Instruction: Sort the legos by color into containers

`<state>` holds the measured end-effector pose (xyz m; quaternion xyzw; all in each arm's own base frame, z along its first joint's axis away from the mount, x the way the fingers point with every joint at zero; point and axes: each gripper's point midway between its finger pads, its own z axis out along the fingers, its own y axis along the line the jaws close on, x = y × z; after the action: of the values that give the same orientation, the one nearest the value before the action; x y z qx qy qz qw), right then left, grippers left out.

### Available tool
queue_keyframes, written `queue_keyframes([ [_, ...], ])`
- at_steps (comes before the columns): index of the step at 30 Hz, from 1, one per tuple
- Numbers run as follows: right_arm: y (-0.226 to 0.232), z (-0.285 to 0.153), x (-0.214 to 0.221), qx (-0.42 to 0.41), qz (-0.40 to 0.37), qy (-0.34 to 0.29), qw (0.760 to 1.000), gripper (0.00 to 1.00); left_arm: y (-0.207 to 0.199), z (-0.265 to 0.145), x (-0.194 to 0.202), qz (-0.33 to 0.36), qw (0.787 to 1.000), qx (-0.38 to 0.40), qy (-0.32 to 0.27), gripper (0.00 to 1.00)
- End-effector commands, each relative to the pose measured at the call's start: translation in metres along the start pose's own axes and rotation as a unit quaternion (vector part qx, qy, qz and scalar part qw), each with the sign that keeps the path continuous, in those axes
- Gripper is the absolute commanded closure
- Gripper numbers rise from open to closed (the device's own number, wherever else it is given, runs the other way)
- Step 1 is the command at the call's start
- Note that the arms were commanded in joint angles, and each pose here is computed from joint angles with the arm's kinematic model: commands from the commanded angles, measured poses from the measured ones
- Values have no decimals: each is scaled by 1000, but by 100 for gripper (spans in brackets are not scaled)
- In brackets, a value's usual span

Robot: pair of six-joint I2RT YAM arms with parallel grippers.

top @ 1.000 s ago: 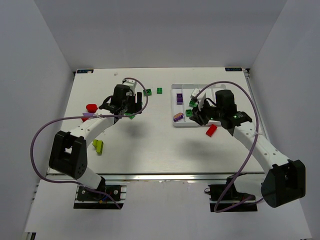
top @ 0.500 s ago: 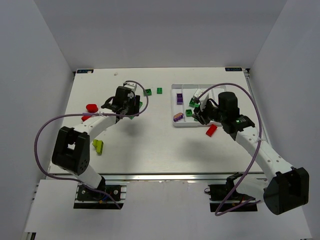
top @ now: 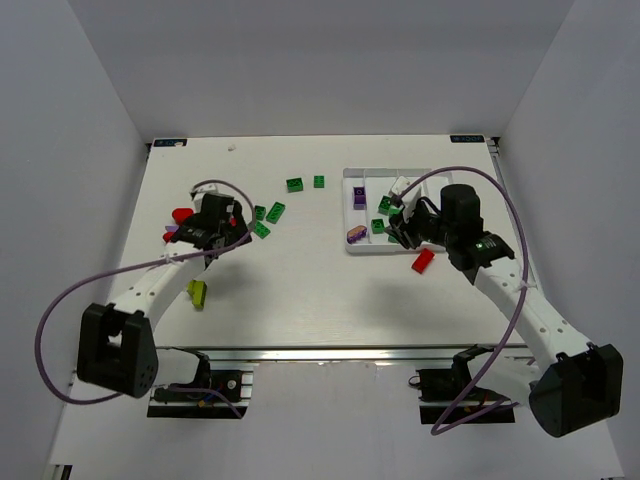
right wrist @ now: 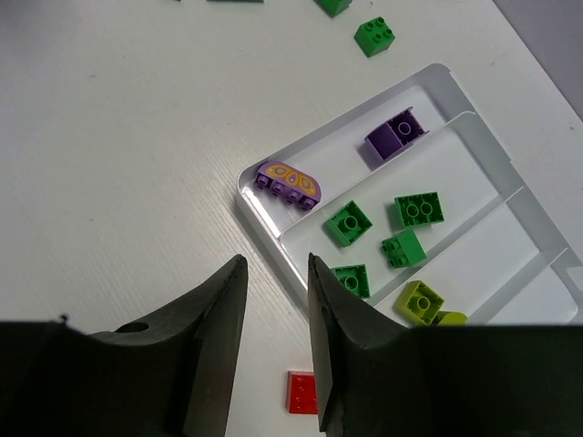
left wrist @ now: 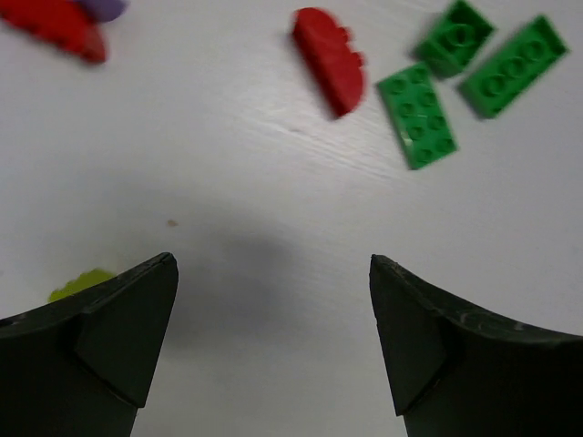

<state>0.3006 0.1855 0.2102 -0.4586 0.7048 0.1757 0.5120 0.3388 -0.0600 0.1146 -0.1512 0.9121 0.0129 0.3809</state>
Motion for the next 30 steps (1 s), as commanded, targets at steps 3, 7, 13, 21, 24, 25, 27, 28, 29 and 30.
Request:
queue_keyframes([
  [3,-2,-10,-25,12,-20,-42,999,60,71,-18,24,-94,987,-131,-8,6],
  [7,0,-15,-29,15,-25,-51,998,60,93,-17,41,-95,981,-169,7,7],
  [13,-1,-16,-28,19,-26,-51,998,59,31,-4,17,-8,1000,2,12,6],
  [21,0,-9,-21,11,-20,-40,999,58,-73,11,-44,132,958,243,-72,12],
  [24,1,-7,-19,6,-17,-37,999,58,-85,34,-64,161,955,235,-85,12],
  [25,1,-7,-19,5,-16,-36,999,58,-87,40,-66,167,955,232,-82,12],
  [27,2,-6,-18,2,-15,-36,999,58,-95,60,-73,183,954,227,-70,12],
  [28,2,-6,-19,1,-15,-37,999,58,-97,65,-73,189,954,226,-64,12],
  [29,3,-7,-18,0,-14,-37,999,58,-97,80,-67,200,954,219,-49,13],
  [30,4,-6,-19,-2,-14,-37,999,58,-98,84,-76,199,956,210,-51,14],
])
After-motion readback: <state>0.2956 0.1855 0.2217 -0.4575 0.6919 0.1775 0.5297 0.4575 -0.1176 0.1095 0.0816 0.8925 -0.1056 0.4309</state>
